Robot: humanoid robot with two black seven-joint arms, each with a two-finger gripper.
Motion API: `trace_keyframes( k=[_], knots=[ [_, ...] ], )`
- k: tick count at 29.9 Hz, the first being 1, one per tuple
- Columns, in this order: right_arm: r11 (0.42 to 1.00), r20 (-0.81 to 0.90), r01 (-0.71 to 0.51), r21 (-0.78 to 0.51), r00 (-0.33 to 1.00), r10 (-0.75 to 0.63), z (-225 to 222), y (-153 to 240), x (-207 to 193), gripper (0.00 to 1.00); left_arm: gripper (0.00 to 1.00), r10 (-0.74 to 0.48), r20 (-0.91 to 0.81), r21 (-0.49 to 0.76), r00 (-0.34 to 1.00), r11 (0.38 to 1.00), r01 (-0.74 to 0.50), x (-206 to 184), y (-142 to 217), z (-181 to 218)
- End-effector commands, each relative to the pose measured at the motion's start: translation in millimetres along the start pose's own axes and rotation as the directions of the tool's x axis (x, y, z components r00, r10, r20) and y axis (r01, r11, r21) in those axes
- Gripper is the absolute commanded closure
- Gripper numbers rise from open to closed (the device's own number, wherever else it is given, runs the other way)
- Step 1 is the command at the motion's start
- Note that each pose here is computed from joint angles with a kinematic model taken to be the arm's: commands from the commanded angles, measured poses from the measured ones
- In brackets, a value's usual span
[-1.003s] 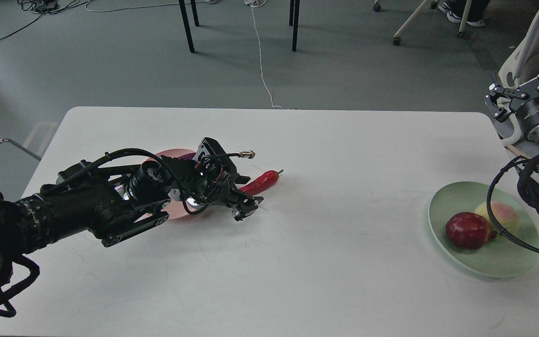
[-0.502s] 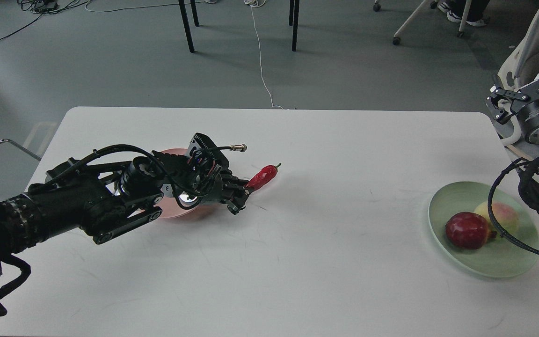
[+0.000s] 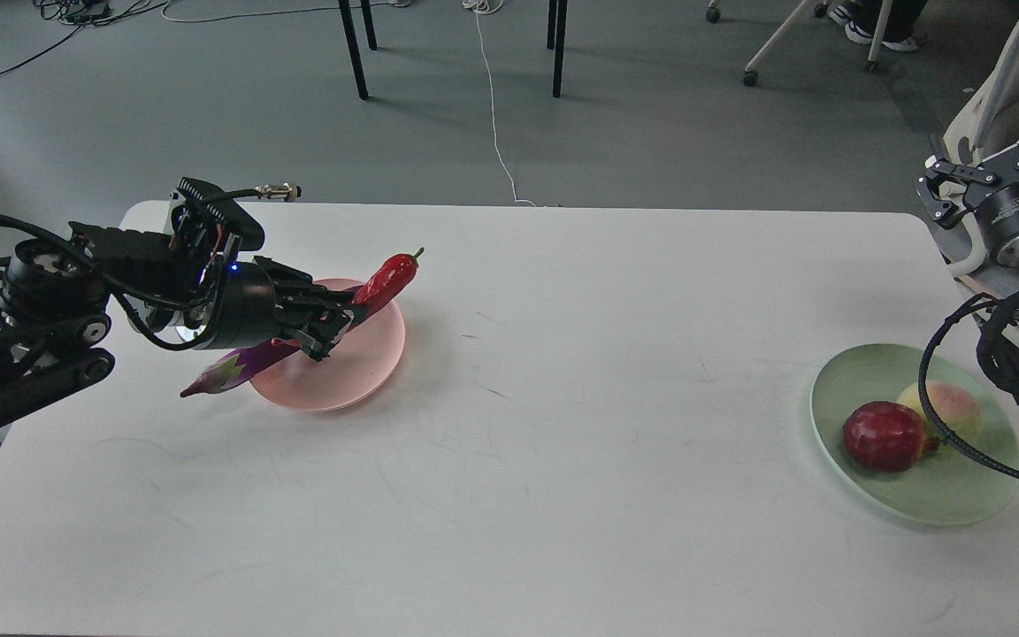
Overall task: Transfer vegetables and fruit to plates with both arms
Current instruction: 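Place the red chili pepper on the pink plate beside the eggplant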
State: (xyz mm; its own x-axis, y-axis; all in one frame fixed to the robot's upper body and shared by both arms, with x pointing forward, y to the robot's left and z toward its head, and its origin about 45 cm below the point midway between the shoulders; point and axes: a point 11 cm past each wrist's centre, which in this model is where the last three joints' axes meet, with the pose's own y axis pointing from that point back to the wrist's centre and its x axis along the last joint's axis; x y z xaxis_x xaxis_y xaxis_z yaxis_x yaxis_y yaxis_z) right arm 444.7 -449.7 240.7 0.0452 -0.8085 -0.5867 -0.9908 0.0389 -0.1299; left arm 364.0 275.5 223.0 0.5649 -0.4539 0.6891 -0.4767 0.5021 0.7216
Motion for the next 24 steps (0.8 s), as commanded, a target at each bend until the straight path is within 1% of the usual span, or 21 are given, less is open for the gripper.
trace_keyframes(
  k=[1, 3, 5, 6, 7, 8, 11, 13, 14, 15, 16, 19, 21, 24],
  knots=[
    [1.0, 0.001, 0.003, 0.002, 1.0, -0.003, -1.0, -1.2, -1.5, 0.01, 0.87, -0.047, -0.027, 0.013, 0.999, 0.999, 0.047, -28.8, -7.4, -3.2],
    [1.0, -0.004, 0.003, 0.006, 1.0, -0.003, -4.3, -1.3, -0.6, 0.01, 0.86, -0.063, -0.047, 0.052, 0.997, 0.996, 0.066, -40.5, -11.0, -12.2],
    [1.0, -0.007, 0.002, 0.008, 1.0, -0.002, -5.8, -1.2, 0.0, 0.01, 0.81, -0.059, -0.054, 0.067, 0.997, 0.996, 0.062, -42.7, -16.9, -14.1],
    [1.0, -0.008, 0.002, 0.005, 1.0, -0.002, -5.3, -1.1, 0.0, 0.01, 0.73, -0.052, -0.054, 0.072, 0.997, 0.996, 0.056, -41.9, -18.9, -14.2],
    [1.0, -0.008, 0.002, 0.005, 1.0, -0.002, -5.3, -1.1, 0.0, 0.01, 0.61, -0.047, -0.053, 0.075, 0.997, 0.996, 0.051, -41.7, -19.9, -14.0],
    [1.0, -0.008, 0.002, 0.005, 1.0, -0.002, -5.3, -1.1, 0.0, 0.01, 0.51, -0.04, -0.053, 0.079, 0.998, 0.996, 0.044, -41.3, -20.5, -14.1],
    [1.0, -0.008, 0.003, 0.006, 1.0, -0.003, -5.7, -1.6, -0.5, 0.01, 0.47, -0.022, -0.053, 0.072, 0.998, 0.997, 0.026, -36.8, -23.9, -10.8],
    [1.0, -0.007, 0.004, 0.007, 1.0, -0.004, -6.1, -2.0, -1.0, 0.01, 0.42, -0.009, -0.053, 0.067, 0.999, 0.998, 0.013, -32.8, -25.3, -9.1],
    [1.0, -0.007, 0.005, 0.008, 1.0, -0.005, -6.5, -2.5, -1.6, 0.01, 0.35, -0.001, -0.054, 0.065, 0.999, 0.998, 0.005, -32.1, -24.8, -9.3],
    [1.0, -0.007, 0.007, 0.009, 1.0, -0.007, -6.9, -3.0, -2.1, 0.01, 0.23, 0.021, -0.054, 0.062, 0.998, 0.998, -0.017, -28.7, -24.5, -9.0],
    [1.0, -0.007, 0.007, 0.009, 1.0, -0.007, -6.9, -3.0, -2.1, 0.01, 0.16, 0.049, -0.055, 0.059, 0.997, 0.997, -0.046, -24.3, -23.6, -9.1],
    [1.0, -0.007, 0.009, 0.011, 1.0, -0.009, -7.7, -3.9, -3.2, 0.01, 0.14, 0.089, -0.062, 0.056, 0.994, 0.995, -0.085, -19.1, -20.5, -9.8],
    [1.0, -0.007, 0.007, 0.012, 1.0, -0.007, -8.1, -3.9, -2.7, 0.01, 0.11, 0.137, -0.096, 0.058, 0.986, 0.99, -0.132, -6.0, -16.5, -12.7],
    [1.0, -0.008, 0.008, 0.016, 1.0, -0.008, -9.4, -4.2, -2.9, 0.01, 0.09, 0.297, -0.281, 0.064, 0.913, 0.955, -0.291, 35.4, -2.8, -20.7]
  ],
)
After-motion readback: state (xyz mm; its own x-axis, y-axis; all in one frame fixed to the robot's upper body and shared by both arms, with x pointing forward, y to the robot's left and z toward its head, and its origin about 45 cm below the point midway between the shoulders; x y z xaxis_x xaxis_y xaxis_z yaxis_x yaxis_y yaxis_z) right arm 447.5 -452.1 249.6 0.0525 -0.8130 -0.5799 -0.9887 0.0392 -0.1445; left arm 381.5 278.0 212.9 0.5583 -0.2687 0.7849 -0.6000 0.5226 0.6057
